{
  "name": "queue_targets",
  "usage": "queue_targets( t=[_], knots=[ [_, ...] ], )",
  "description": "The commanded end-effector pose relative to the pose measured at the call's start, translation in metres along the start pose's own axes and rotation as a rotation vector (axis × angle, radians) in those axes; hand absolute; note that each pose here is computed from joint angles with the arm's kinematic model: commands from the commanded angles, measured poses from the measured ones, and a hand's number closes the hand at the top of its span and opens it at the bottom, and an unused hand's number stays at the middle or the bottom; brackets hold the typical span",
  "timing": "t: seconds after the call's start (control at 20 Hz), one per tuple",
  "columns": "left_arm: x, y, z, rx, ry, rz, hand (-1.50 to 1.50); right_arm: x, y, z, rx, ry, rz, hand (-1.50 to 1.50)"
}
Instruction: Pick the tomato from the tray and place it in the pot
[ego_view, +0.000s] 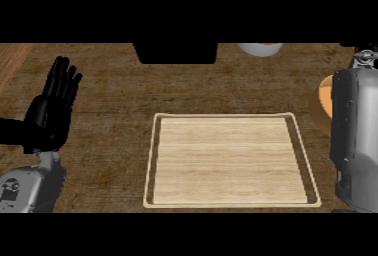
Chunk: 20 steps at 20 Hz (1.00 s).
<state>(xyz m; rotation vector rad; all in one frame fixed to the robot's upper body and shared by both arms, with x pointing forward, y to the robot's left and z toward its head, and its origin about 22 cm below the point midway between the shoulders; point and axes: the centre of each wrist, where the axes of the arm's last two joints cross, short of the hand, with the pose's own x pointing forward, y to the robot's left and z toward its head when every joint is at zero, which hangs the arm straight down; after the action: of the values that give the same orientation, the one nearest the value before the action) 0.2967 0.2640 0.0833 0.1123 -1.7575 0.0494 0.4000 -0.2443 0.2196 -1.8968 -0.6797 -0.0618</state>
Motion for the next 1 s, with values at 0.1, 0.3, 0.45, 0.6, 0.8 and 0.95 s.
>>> queue_targets(
  t=[0.1, 0.3, 0.45, 0.6, 0.8, 0.95],
  knots=[
    [0.001, 0.006, 0.014, -0.006, -0.001, 0.001, 0.00, -0.047, 0.029, -0.028, 0.020, 0.042, -0.012, 1.50],
    [0.008, -0.008, -0.005, 0.005, -0.006, 0.005, 0.00, -0.079, 0.032, -0.030, 0.037, 0.018, 0.011, 1.50],
    [-0.018, 0.009, 0.006, 0.002, -0.004, -0.001, 0.00, -0.093, 0.045, -0.058, 0.050, 0.039, 0.028, 1.50],
    [0.005, -0.005, -0.012, -0.002, -0.002, 0.000, 0.00, -0.091, 0.067, -0.056, 0.111, 0.087, 0.052, 1.50],
    [-0.007, 0.005, -0.001, -0.014, -0.010, -0.013, 0.00, -0.121, 0.085, -0.067, 0.274, 0.225, -0.078, 1.50],
    [-0.002, -0.022, -0.008, -0.005, -0.022, 0.014, 0.00, -0.130, 0.094, -0.067, 0.357, 0.177, -0.151, -1.50]
  ],
)
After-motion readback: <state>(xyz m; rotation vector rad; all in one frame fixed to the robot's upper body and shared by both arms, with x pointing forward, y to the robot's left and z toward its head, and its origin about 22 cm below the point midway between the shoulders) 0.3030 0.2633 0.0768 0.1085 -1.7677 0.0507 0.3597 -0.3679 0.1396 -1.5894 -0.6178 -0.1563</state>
